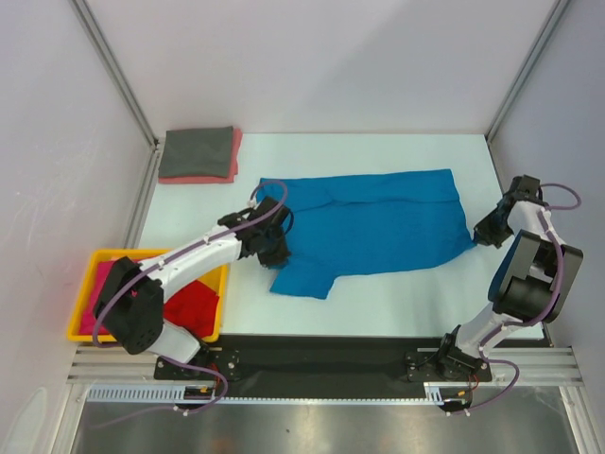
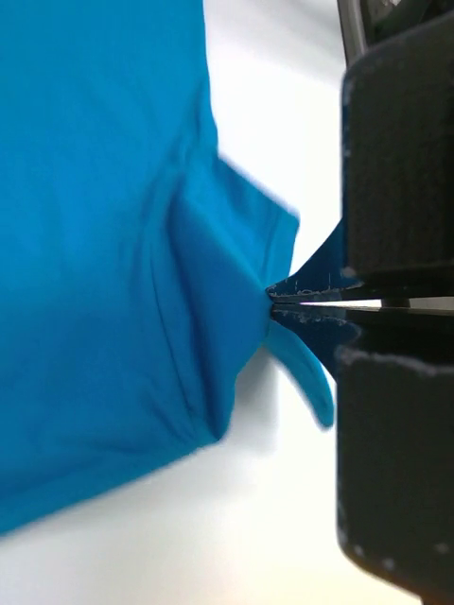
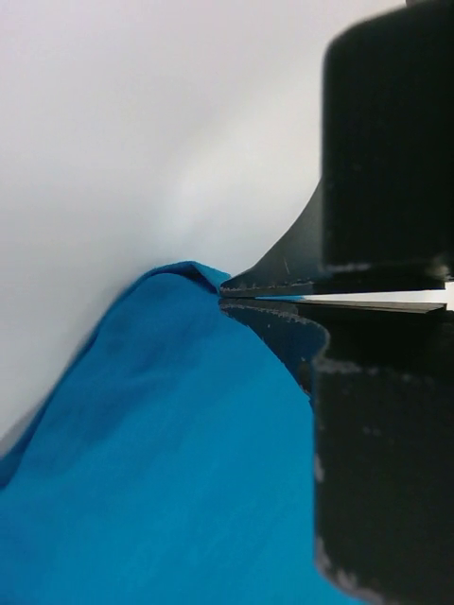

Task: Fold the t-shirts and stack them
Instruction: Fold the tshirt

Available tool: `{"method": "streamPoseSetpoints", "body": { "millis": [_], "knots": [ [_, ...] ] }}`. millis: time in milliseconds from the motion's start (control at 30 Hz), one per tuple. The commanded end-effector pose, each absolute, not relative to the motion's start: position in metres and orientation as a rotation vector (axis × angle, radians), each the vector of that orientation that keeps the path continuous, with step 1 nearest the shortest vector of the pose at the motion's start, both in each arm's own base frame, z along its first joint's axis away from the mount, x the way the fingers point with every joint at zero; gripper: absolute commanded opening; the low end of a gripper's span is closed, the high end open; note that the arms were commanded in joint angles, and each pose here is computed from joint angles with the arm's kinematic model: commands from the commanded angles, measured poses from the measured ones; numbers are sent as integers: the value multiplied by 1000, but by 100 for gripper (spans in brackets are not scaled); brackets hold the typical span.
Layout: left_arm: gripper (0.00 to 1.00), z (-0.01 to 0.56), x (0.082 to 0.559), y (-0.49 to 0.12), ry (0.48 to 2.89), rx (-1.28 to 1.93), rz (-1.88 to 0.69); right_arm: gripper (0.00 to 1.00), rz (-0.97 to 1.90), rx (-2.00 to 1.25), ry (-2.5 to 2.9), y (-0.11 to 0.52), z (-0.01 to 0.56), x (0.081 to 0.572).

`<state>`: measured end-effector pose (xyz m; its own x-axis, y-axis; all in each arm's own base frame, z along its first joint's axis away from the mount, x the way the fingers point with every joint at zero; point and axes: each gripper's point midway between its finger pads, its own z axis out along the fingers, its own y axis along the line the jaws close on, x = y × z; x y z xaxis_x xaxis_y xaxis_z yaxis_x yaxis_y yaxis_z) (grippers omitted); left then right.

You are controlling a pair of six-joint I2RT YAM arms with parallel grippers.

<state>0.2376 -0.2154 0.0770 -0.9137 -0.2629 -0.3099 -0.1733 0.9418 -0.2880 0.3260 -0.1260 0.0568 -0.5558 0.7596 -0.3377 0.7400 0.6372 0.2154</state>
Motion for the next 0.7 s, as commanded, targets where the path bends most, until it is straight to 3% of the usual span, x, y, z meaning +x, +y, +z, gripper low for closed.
{"method": "streamPoseSetpoints", "body": {
  "millis": [0, 333, 667],
  "knots": [
    [0, 103, 256, -215, 2699, -246, -335, 0, 36, 1100, 2417, -132, 92, 342],
    [0, 139, 335, -211, 2600, -318, -361, 0, 83, 1016, 2400, -127, 114, 383],
    [0, 137, 391, -183, 2567, -460, -377, 0, 91, 950, 2451, -132, 107, 423]
  ]
}}
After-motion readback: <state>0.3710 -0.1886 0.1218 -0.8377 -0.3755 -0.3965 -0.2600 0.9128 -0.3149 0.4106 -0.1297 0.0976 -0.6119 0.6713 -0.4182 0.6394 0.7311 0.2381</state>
